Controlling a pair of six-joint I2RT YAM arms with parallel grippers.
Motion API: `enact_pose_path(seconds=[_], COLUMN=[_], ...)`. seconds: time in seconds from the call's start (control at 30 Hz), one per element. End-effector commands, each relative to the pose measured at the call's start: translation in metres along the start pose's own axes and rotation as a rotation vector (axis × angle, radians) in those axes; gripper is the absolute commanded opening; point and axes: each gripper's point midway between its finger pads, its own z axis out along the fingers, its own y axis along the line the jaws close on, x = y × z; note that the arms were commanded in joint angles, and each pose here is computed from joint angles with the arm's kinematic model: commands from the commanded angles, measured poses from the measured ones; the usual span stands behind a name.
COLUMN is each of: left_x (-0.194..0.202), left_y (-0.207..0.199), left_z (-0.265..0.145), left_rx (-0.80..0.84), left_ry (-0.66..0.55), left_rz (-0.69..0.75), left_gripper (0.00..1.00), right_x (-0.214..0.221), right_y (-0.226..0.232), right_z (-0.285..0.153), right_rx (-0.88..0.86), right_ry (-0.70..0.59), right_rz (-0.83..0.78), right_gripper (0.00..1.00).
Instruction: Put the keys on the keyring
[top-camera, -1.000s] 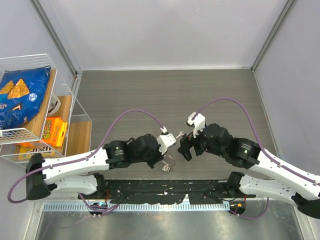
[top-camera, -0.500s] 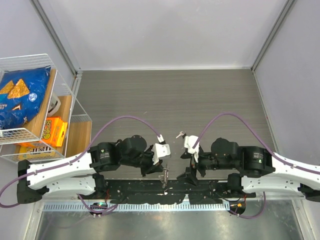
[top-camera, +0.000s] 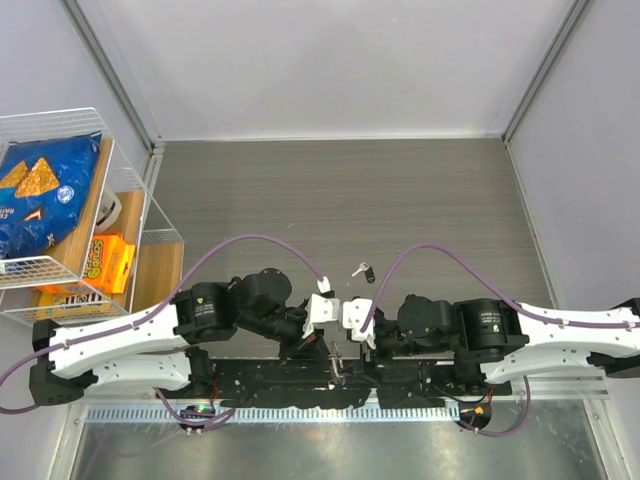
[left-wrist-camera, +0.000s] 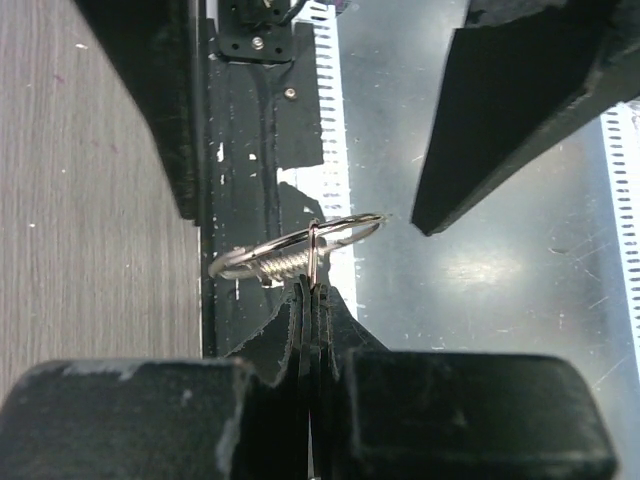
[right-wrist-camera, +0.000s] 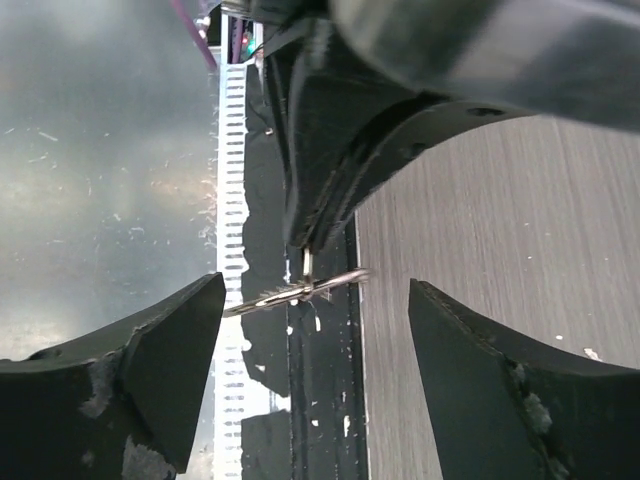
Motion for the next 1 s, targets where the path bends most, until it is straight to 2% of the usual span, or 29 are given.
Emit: enact_pose_path(seconds=[0.0, 0.23, 0.33, 0.5, 0.83, 0.97], left_x=[-0.028, -0.033, -0.034, -0.038, -0.046, -0.049], left_y=[-0.023, -0.031, -0.032, -0.032, -0.031, -0.029], left_z=[-0.013, -0.019, -0.020, -0.023, -0.028, -0.032], left_rx=[0.088, 0.113, 0.113, 0.105, 0.086, 0.066], left_ry=[-0.087, -0.109, -0.110, -0.116, -0.142, -0.154], left_rz=[0.066, 0.092, 0.098, 0.104, 0.109, 0.112], left_gripper=[0.00, 0.00, 0.00, 0.00, 0.00, 0.00], right_x=[-0.040, -0.039, -0.040, -0.043, -0.039, -0.033], right_y=[-0.009, -0.005, 0.003, 0.011, 0.015, 0.017], right_z=[-0.012, -0.007, -0.007, -0.006, 0.003, 0.005], right_rx=[0.050, 0.037, 0.003, -0.021, -0.030, -0.032], right_ry=[-0.145, -0.137, -0.147, -0.160, -0.143, -0.121], right_rz=[-0.028, -0.031, -0.036, -0.044, -0.045, -0.045], right_gripper=[0.78, 0.70, 0.63, 0.60, 0.41, 0.37])
